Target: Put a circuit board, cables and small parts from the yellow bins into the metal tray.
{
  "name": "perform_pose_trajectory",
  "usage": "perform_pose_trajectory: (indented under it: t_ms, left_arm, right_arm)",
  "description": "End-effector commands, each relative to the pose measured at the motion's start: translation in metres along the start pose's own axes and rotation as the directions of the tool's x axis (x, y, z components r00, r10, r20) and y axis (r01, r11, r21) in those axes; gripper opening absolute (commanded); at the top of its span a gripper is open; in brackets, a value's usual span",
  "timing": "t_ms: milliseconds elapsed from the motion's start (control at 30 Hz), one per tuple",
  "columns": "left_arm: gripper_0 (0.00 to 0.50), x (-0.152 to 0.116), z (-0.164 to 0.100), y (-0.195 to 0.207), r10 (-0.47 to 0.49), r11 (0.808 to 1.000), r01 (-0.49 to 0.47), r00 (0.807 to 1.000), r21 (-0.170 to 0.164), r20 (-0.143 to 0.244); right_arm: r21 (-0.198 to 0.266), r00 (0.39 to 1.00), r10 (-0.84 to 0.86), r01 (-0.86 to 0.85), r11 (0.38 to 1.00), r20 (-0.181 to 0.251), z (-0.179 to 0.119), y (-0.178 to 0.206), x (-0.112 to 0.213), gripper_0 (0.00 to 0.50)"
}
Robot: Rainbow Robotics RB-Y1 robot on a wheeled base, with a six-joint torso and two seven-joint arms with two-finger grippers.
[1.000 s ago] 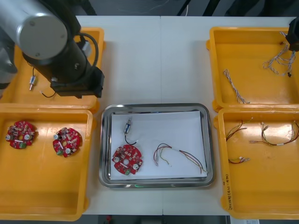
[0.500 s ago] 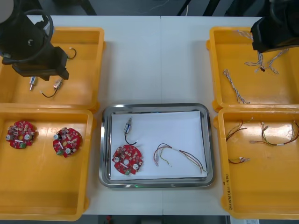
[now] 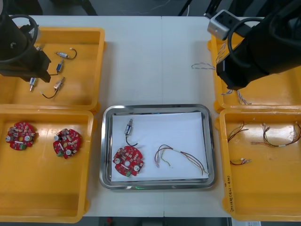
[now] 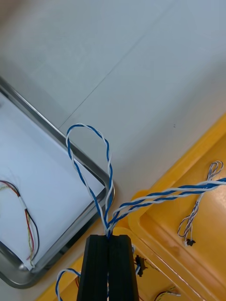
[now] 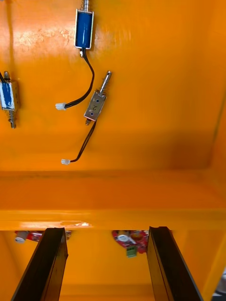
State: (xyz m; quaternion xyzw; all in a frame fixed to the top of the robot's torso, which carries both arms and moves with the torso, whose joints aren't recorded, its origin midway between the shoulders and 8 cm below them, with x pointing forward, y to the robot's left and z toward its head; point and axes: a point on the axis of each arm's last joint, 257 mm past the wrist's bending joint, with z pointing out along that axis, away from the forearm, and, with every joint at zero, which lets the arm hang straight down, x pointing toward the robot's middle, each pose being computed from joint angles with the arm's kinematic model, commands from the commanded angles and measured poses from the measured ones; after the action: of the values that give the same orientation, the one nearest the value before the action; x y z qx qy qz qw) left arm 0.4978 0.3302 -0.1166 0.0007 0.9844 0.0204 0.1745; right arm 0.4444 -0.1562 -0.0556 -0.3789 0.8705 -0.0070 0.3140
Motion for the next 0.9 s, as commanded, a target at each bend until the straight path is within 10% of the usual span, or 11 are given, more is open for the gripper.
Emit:
perform_pose_trajectory:
  t_ms: [33,533,900]
  left_arm:
    - [0.500,-0.017,-0.024,0.035,0.129,0.990,-0.127,0.991,-0.058,0.029]
    - [0.500,-0.035,0.004,0.054,0.267,0.962,-0.264,0.963,-0.069,0.040]
    - [0.500,-0.042,0.022,0.042,0.280,0.957,-0.281,0.960,-0.070,-0.014]
  right_arm:
    - [-0.007,0.975,-0.215,0.215,0.977,-0.052,0.008,0.019,0.014,0.000]
    - [-0.076,0.792,-0.605,0.600,0.796,-0.080,0.054,0.078,0.015,0.000]
    - [-0.193,0.792,-0.596,0.570,0.799,-0.129,0.088,0.103,0.034,0.000]
